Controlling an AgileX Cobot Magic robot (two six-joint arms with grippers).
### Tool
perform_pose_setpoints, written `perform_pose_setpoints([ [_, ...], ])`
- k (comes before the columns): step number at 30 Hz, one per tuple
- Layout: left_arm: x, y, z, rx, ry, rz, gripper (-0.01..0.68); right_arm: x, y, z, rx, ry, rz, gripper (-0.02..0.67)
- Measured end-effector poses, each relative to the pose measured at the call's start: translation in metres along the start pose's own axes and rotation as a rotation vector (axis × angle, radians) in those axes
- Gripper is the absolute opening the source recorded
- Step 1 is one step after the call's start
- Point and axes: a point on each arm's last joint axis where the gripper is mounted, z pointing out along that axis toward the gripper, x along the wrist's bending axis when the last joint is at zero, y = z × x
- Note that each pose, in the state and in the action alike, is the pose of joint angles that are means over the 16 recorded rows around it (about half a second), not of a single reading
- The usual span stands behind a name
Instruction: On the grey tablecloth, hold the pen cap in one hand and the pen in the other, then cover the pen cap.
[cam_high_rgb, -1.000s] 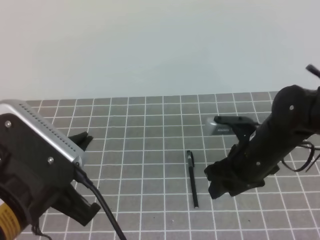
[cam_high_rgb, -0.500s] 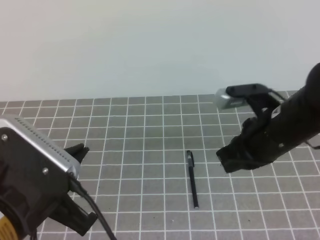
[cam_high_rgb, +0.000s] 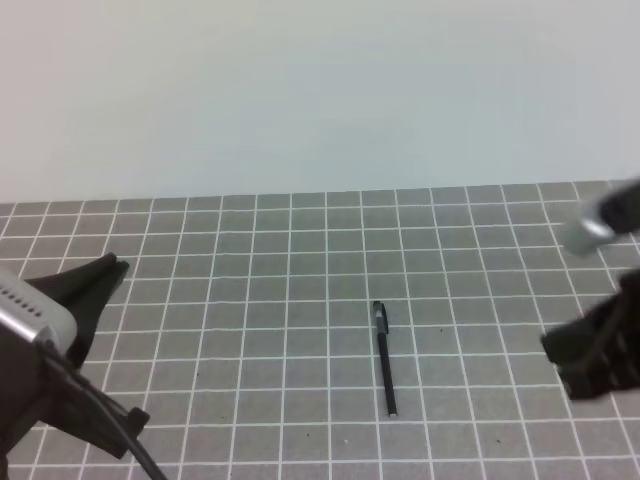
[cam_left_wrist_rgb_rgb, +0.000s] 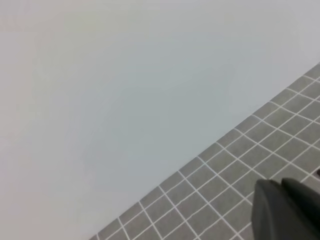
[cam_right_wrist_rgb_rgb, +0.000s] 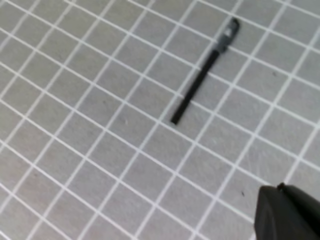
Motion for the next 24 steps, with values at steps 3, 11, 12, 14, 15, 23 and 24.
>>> perform_pose_setpoints([
  [3, 0.002, 0.0, -0.002, 0.0, 0.012, -0.008, -0.001, 0.001, -0.022, -0.014, -0.052, -0.025, -0.004, 0.005],
  [11, 0.003, 0.0, -0.002, 0.0, 0.019, -0.008, -0.001, 0.003, -0.079, -0.042, -0.188, -0.078, -0.017, 0.005],
  [12, 0.003, 0.0, -0.002, 0.0, 0.019, -0.008, -0.001, 0.003, -0.085, -0.045, -0.203, -0.082, -0.019, 0.005],
  [14, 0.003, 0.0, -0.002, 0.0, 0.019, -0.008, -0.001, 0.004, -0.095, -0.05, -0.232, -0.09, -0.022, 0.005],
  [15, 0.003, 0.0, -0.002, 0.0, 0.019, -0.008, -0.001, 0.004, -0.1, -0.052, -0.244, -0.094, -0.023, 0.005],
  [23, 0.004, 0.0, -0.002, -0.004, 0.02, -0.01, -0.001, 0.005, -0.123, -0.061, -0.266, -0.112, 0.0, 0.005],
  [24, 0.004, 0.0, -0.003, -0.006, 0.022, -0.012, -0.001, 0.005, -0.125, -0.062, -0.259, -0.112, 0.006, 0.005],
])
